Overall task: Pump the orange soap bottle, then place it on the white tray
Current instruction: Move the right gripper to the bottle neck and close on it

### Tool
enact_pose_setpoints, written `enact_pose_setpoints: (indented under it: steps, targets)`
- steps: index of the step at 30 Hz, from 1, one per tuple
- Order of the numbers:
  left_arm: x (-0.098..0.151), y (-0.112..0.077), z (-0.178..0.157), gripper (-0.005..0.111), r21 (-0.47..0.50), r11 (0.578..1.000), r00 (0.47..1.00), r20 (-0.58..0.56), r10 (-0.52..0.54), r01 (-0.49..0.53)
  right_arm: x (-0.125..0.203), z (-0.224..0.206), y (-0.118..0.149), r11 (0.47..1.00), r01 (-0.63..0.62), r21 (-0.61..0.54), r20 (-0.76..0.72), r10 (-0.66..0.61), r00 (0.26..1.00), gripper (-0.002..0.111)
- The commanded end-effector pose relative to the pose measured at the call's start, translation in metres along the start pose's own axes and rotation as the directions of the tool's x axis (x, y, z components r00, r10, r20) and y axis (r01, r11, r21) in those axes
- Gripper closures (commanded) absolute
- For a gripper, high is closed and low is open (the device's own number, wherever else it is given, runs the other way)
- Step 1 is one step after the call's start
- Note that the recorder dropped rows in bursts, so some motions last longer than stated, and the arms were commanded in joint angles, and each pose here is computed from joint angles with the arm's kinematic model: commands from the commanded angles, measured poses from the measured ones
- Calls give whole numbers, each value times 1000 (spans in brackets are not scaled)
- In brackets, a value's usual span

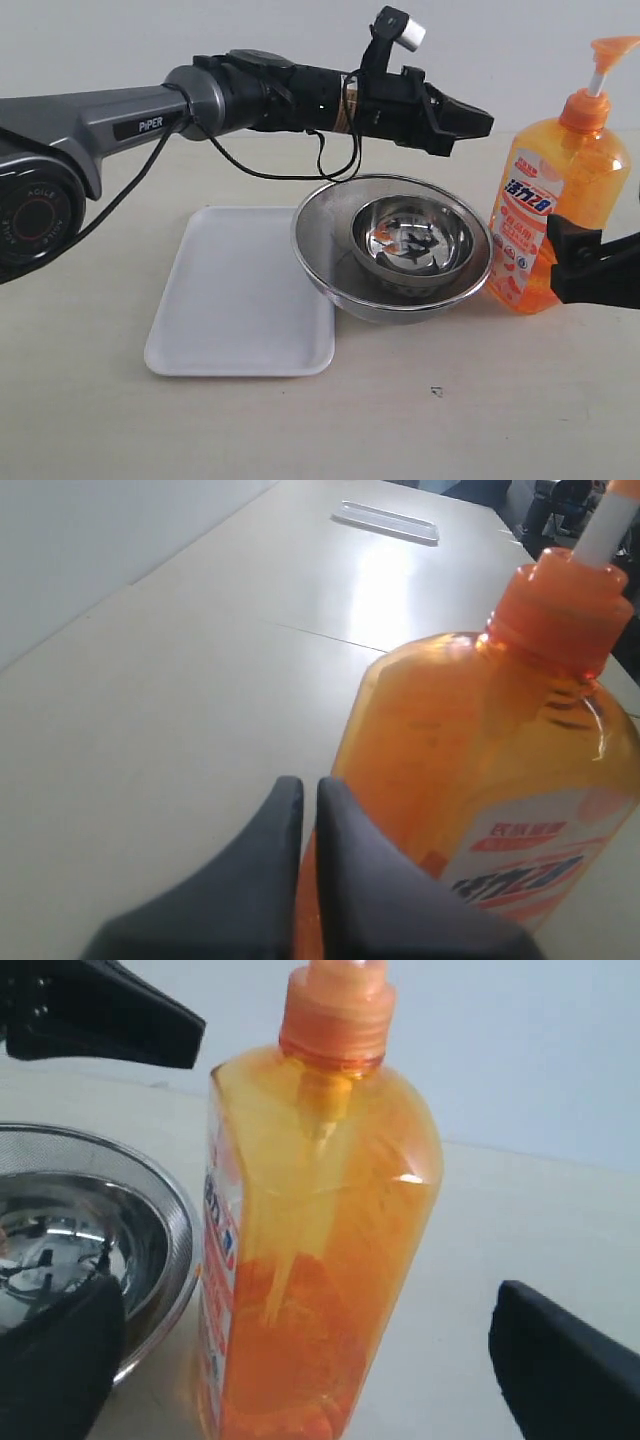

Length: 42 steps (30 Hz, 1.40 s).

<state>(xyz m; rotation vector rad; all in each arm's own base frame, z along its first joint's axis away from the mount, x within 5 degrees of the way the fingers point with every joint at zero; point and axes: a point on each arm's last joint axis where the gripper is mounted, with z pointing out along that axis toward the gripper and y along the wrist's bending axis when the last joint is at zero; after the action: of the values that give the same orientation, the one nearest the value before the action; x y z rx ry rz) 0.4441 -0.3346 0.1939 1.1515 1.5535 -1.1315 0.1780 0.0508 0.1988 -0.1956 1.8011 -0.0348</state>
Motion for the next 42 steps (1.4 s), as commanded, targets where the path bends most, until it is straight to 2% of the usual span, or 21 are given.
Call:
enact_pose_setpoints:
  steps: [1, 7, 10, 14, 16, 17, 19, 21, 25, 28, 34, 37, 42]
  targets:
    - [-5, -9, 14, 102, 9, 1000, 1000, 22, 21, -21, -3, 5, -1, 1000, 10, 26, 39, -11, 999, 19]
    - [-2, -7, 23, 102, -8, 1000, 999, 52, -4, 5, 0, 9, 0, 999, 27, 40, 33, -29, 999, 22]
    - [-2, -6, 23, 102, -27, 1000, 999, 52, -4, 6, 1, 12, -3, 997, 29, 71, 44, -32, 999, 33]
    - [-2, -6, 23, 102, -27, 1000, 999, 54, -2, 3, 4, 16, -17, 986, -68, 149, 50, 61, 997, 61]
    - [-2, -6, 23, 102, -27, 1000, 999, 54, -2, 3, 5, 16, -20, 983, -90, 160, 39, 85, 996, 68]
    - [-2, -6, 23, 102, -27, 1000, 999, 54, -2, 3, 6, 16, -20, 983, -93, 160, 37, 88, 995, 68]
    - [-2, -5, 23, 102, -29, 1000, 999, 54, -2, 4, 7, 17, -20, 983, -100, 153, 22, 97, 995, 63]
    - [-2, -5, 23, 102, -30, 1000, 999, 52, -1, 3, 10, 17, -20, 979, -130, 159, -1, 131, 991, 54]
    - [-2, -5, 23, 102, -30, 1000, 999, 51, 0, 1, 12, 16, -20, 976, -146, 164, -29, 152, 988, 19]
    - [-2, -5, 23, 102, -30, 1000, 999, 51, 0, 1, 12, 16, -20, 976, -144, 165, -22, 149, 989, 4]
    - [-2, -8, 25, 102, -26, 1000, 999, 55, -3, 4, 11, 16, -20, 977, -136, 163, -15, 140, 990, 3]
    - [-2, -10, 26, 102, -10, 1000, 999, 55, -3, 3, 7, 18, -14, 992, -73, 99, 5, 73, 997, 3]
    - [-2, -12, 26, 102, 15, 1000, 998, 55, -7, 6, -6, 25, -15, 991, -63, 118, 30, 59, 998, 3]
